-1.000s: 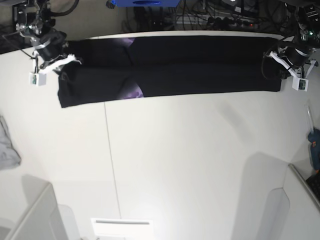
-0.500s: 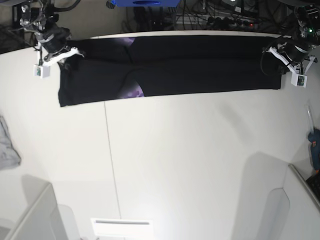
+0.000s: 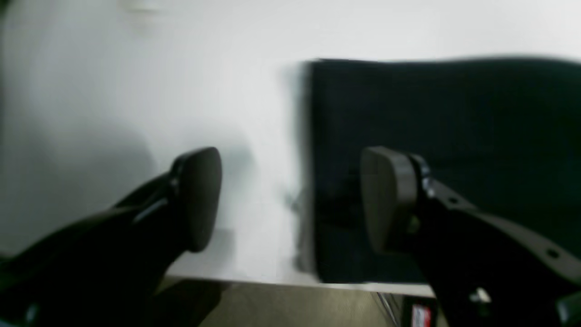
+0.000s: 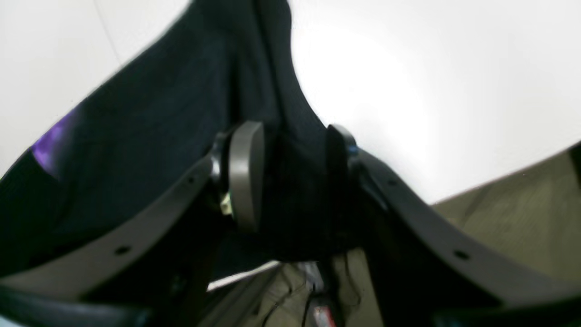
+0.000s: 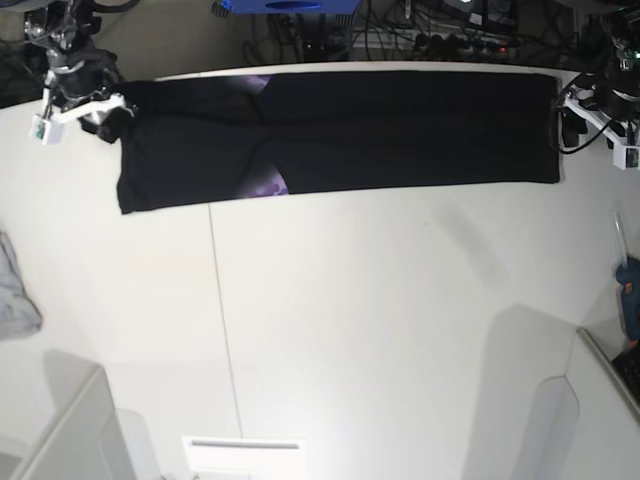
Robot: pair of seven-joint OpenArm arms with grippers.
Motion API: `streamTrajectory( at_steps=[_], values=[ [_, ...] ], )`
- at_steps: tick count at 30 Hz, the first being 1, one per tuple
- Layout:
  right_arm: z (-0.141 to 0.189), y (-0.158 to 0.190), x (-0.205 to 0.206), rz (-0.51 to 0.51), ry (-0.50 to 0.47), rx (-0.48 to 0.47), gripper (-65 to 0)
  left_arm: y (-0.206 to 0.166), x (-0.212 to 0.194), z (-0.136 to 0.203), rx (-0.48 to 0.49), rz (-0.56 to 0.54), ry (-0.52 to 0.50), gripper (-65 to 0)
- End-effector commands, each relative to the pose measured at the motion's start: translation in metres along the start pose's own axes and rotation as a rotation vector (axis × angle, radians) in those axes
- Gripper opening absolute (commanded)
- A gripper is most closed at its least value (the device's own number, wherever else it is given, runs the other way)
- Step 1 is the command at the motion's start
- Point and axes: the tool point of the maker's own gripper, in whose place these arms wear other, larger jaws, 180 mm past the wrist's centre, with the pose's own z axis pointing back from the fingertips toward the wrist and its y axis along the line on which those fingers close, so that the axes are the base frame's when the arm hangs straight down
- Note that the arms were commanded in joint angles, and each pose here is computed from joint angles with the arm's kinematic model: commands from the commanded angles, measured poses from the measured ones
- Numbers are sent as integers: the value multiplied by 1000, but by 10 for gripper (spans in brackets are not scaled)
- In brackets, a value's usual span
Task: Fold the T-shirt properly
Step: 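Release the hem onto the folded shirt with both grippers, then grasp the folded strip edge with both grippers and pull it away from the robot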
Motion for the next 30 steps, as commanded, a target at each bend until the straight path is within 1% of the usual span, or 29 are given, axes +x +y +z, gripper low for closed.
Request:
streamTrajectory(
  at_steps=[1, 2, 3, 4, 5, 6, 7, 8, 10, 14, 19, 24, 30],
  values=[
    [4, 14, 11, 33, -40, 62, -429, -5, 10, 5, -9, -3, -46, -219],
    [5, 22, 10, 47, -42, 98, -431, -9, 10, 6, -17, 8, -54, -265],
    [5, 33, 8, 71, -41, 150, -447, -12, 9, 5, -29, 21, -56, -346],
    [5, 44, 5, 91, -35, 199, -489, -16, 7, 4, -44, 35, -55, -454],
    [5, 52, 1, 102, -26, 232, -557, -19, 6, 3, -55, 49, -57, -586],
    [3, 60, 0, 106, -24, 256, -632, -21, 4, 1, -62, 68, -55, -650],
    [1, 64, -1, 106, -21, 269, -650, -24, 1, 0, -67, 84, -54, -650],
    [-2, 65, -4, 101, -10, 272, -650, -26, 4, -3, -64, 95, -66, -650],
    [-12, 63, -10, 87, 8, 269, -650, -27, 0, -8, -60, 123, -58, -650],
    [-29, 50, -26, 64, 78, 239, -650, -32, -19, -28, -54, 106, 18, -650],
    [-56, 28, -38, 18, 122, 184, -650, -44, -44, -57, -62, 74, 125, -650],
    [-81, 10, -35, -8, 138, 144, -650, -48, -36, -78, -60, 72, 133, -650],
    [-112, 15, -8, -37, 97, 148, -650, -45, -5, -97, -51, 98, 87, -650]
  ],
)
